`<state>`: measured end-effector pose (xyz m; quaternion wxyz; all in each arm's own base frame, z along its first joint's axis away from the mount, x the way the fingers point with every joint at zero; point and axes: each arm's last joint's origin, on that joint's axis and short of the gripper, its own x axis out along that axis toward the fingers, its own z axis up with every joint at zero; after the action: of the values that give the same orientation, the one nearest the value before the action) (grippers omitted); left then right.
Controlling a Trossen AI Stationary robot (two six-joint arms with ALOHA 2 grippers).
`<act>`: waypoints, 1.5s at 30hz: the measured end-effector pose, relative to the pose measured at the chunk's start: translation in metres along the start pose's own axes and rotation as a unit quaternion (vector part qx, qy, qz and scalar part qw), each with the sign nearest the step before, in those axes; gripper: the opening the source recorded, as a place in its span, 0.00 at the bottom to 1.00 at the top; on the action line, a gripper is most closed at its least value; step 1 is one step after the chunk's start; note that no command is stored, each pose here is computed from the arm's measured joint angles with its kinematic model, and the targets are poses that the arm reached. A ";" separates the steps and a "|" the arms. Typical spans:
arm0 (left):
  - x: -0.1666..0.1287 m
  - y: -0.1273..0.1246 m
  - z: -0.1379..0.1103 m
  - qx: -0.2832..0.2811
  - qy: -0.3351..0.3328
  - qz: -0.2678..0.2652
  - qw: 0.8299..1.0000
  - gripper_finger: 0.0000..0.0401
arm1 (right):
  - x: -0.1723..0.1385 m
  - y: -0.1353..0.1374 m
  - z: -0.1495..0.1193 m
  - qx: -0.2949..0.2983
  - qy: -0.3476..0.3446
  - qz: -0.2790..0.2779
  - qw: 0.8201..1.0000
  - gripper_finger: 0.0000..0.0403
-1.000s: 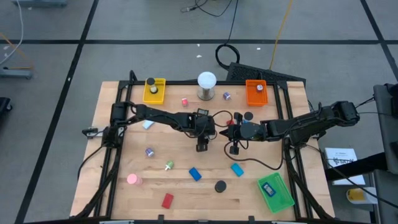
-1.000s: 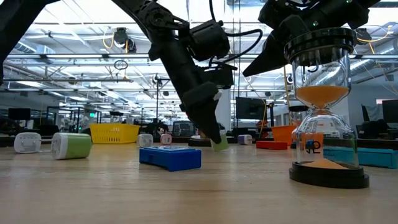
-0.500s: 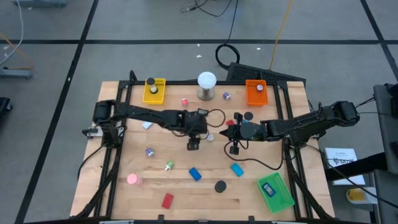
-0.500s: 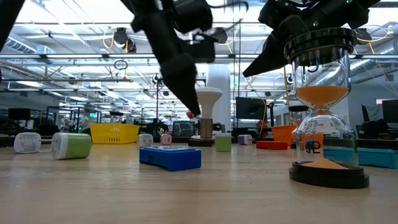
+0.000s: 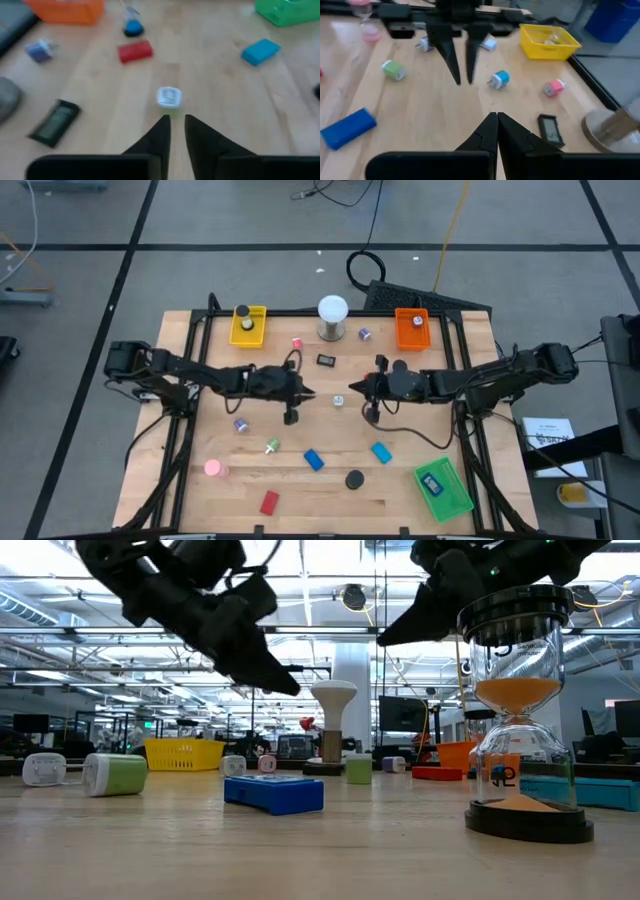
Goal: Pick & Place Office items
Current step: Put the top green charger adaptor into the orange bin
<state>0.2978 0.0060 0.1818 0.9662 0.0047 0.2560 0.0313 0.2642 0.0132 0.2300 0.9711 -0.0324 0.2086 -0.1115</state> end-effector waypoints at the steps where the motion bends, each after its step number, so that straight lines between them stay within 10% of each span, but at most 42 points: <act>1: -0.002 0.000 -0.001 0.009 -0.013 0.011 1.000 0.10 | 0.001 -0.003 0.000 0.011 0.003 0.000 1.000 0.01; 13: -0.028 0.015 -0.052 0.002 -0.183 0.033 0.982 0.05 | 0.020 -0.034 0.006 0.081 0.124 -0.020 0.989 0.04; 34: -0.033 0.021 -0.064 -0.038 -0.182 0.039 0.982 0.05 | 0.105 -0.018 0.004 -0.024 0.330 0.067 0.941 0.66; 45: -0.033 0.021 -0.064 -0.028 -0.180 0.041 0.982 0.05 | 0.120 -0.015 -0.006 -0.030 0.326 0.076 0.942 0.72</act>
<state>0.2359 0.0245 0.1428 0.9941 -0.0061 0.0763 0.0771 0.3656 -0.0289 0.1779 0.8538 -0.0075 0.5193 -0.0355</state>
